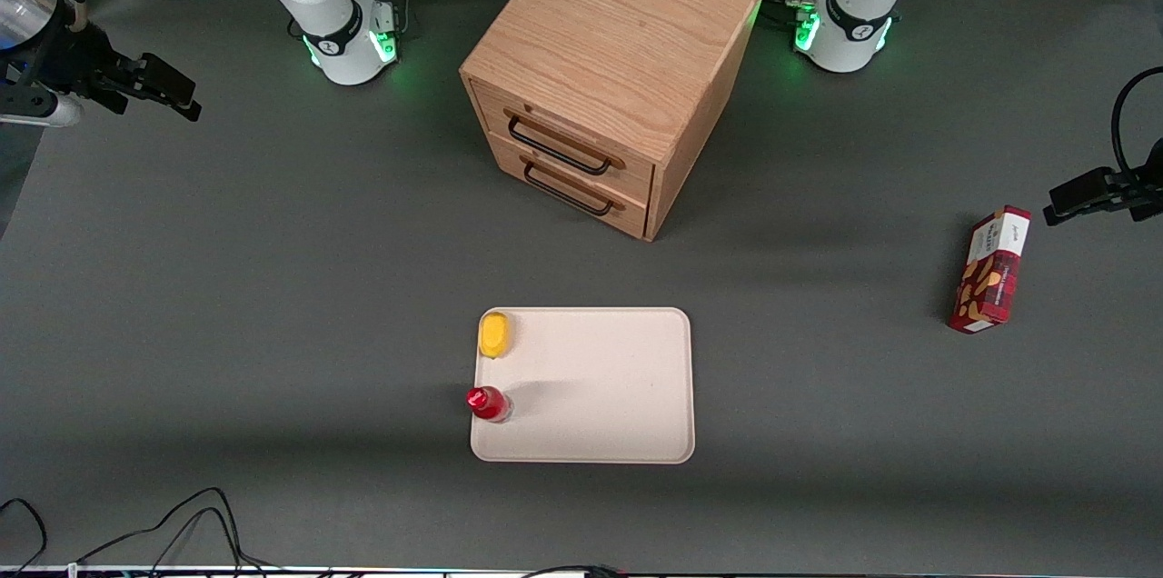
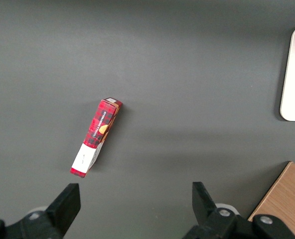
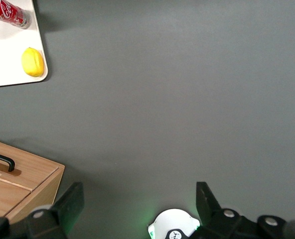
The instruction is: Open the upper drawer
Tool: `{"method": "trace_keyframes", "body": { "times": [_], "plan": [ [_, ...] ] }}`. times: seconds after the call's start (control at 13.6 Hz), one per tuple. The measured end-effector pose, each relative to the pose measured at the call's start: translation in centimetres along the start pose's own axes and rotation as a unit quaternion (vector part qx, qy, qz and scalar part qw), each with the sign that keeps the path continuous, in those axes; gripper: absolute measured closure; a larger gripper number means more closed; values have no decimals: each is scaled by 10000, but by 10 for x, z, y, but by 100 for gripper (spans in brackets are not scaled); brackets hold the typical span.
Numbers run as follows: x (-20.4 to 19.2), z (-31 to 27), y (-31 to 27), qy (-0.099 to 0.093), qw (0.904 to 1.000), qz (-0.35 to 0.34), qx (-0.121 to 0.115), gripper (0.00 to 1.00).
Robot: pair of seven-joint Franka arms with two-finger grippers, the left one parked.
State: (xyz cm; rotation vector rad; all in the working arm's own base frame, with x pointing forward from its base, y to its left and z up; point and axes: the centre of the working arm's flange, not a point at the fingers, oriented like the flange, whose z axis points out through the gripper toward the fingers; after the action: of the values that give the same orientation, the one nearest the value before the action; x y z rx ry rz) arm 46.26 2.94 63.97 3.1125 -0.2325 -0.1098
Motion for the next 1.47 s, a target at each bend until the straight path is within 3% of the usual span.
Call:
{"method": "trace_keyframes", "body": {
  "times": [0.59, 0.88, 1.1, 1.47],
  "plan": [
    [0, -1, 7, -79, 10000, 58, 3, 0],
    [-10, -15, -2, -259, 9950, -967, 42, 0],
    [-7, -32, -46, -238, 9847, -1646, 522, 0],
    [12, -11, -142, -886, 9513, -2436, 1671, 0]
  ]
}}
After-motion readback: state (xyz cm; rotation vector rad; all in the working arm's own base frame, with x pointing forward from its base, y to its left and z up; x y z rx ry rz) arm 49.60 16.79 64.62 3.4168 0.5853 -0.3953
